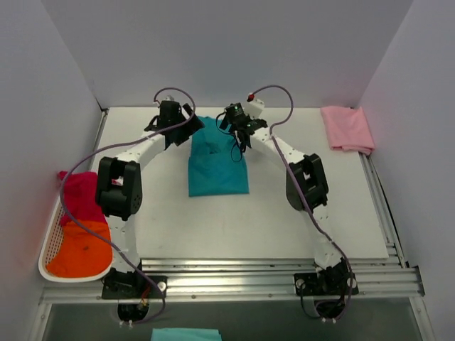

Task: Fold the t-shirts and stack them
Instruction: Fold the tshirt

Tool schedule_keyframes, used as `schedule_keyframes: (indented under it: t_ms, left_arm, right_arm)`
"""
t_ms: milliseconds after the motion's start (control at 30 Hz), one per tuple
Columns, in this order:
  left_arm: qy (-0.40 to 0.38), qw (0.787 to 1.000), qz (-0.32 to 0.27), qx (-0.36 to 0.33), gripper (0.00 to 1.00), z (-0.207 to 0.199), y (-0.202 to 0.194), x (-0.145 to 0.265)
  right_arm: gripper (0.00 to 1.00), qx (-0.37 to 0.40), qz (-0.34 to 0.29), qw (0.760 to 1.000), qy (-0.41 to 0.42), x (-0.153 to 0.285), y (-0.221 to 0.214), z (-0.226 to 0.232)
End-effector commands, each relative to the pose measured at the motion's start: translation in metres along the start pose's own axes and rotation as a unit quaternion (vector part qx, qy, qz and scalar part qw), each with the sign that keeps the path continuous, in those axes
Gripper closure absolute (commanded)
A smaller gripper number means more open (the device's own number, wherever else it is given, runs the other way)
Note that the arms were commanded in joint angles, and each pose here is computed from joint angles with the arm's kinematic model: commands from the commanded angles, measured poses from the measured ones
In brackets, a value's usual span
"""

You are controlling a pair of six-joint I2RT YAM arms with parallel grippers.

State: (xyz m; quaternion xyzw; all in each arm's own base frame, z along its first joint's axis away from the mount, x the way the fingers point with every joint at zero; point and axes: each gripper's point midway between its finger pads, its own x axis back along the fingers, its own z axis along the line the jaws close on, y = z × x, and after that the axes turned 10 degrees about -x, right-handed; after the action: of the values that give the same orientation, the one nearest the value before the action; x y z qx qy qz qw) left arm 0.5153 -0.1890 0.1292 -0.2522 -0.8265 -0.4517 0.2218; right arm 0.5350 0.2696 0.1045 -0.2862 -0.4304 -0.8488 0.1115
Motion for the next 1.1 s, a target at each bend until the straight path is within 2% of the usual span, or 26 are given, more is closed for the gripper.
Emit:
schedule_keyframes:
  t_ms: [0,67,167,200,233,267,300,333,367,433,467,500,533,567,600,633,667,867,1067]
  left_arm:
    - [-0.1,0.994,0.023,-0.027,0.06,-0.037,0.057,-0.008]
    - [-0.109,0.993,0.015,-0.034,0.06,-0.043,0.073,-0.001]
    - [-0.115,0.991,-0.039,-0.063,0.06,-0.058,0.112,0.044]
    - [-0.11,0.991,-0.046,-0.064,0.06,-0.057,0.115,0.055]
    - [-0.082,0.994,-0.037,-0.06,0.06,-0.042,0.105,0.057]
    - [-0.081,0.994,-0.051,-0.059,0.06,-0.044,0.11,0.078]
    - [-0.073,0.995,-0.049,-0.057,0.06,-0.039,0.105,0.084]
    - [-0.036,0.998,-0.024,-0.042,0.06,-0.014,0.077,0.079]
    - [-0.033,0.998,-0.033,-0.037,0.06,-0.013,0.074,0.098]
    - [-0.019,0.999,-0.029,-0.032,0.06,0.002,0.047,0.105]
    - [0.005,1.0,-0.006,-0.02,0.06,0.022,0.007,0.11]
    - [0.016,1.0,-0.005,-0.014,0.06,0.031,-0.008,0.112]
    - [0.013,1.0,-0.008,-0.007,0.06,0.035,-0.021,0.112]
    - [0.003,1.0,-0.008,0.0,0.06,0.032,-0.036,0.12]
    - [0.018,1.0,0.021,0.001,0.05,0.053,-0.07,0.116]
    - [0.01,1.0,0.024,0.004,0.05,0.053,-0.081,0.116]
    - [0.017,0.999,0.045,0.008,0.05,0.064,-0.108,0.118]
    - [-0.004,0.997,0.065,0.038,0.04,0.076,-0.169,0.118]
    - [0.003,0.996,0.075,0.037,0.03,0.084,-0.187,0.104]
  right_arm:
    - [0.0,0.007,-0.051,0.998,-0.041,0.031,0.071,0.017]
    - [0.0,0.002,-0.084,0.996,-0.042,0.05,0.098,0.023]
    - [0.0,-0.009,-0.112,0.993,-0.029,0.088,0.123,0.018]
    - [0.0,-0.018,-0.124,0.992,-0.021,0.097,0.128,0.017]
    - [0.0,-0.012,-0.125,0.992,-0.029,0.111,0.126,-0.004]
    - [0.0,-0.012,-0.126,0.991,-0.032,0.116,0.122,-0.015]
    - [0.0,-0.037,-0.139,0.99,-0.001,0.138,0.135,-0.013]
    - [0.0,-0.011,-0.115,0.993,-0.026,0.126,0.103,-0.048]
    - [0.0,-0.013,-0.107,0.994,-0.022,0.127,0.093,-0.059]
    - [0.0,-0.036,-0.099,0.994,0.01,0.141,0.087,-0.071]
    - [0.0,-0.021,-0.074,0.997,-0.014,0.133,0.055,-0.107]
    - [0.0,-0.041,-0.082,0.996,0.016,0.142,0.059,-0.104]
    - [0.0,-0.043,-0.063,0.997,0.031,0.143,0.045,-0.11]
    - [0.0,-0.03,-0.041,0.999,0.014,0.139,0.017,-0.142]
    - [0.0,-0.049,-0.047,0.997,0.044,0.146,0.019,-0.138]
    - [0.0,-0.053,-0.038,0.997,0.051,0.148,0.01,-0.143]
    - [0.0,-0.051,-0.017,0.997,0.054,0.146,-0.01,-0.158]
    - [0.0,-0.054,0.017,0.995,0.077,0.159,-0.047,-0.175]
    - [0.0,-0.05,0.027,0.995,0.081,0.149,-0.062,-0.169]
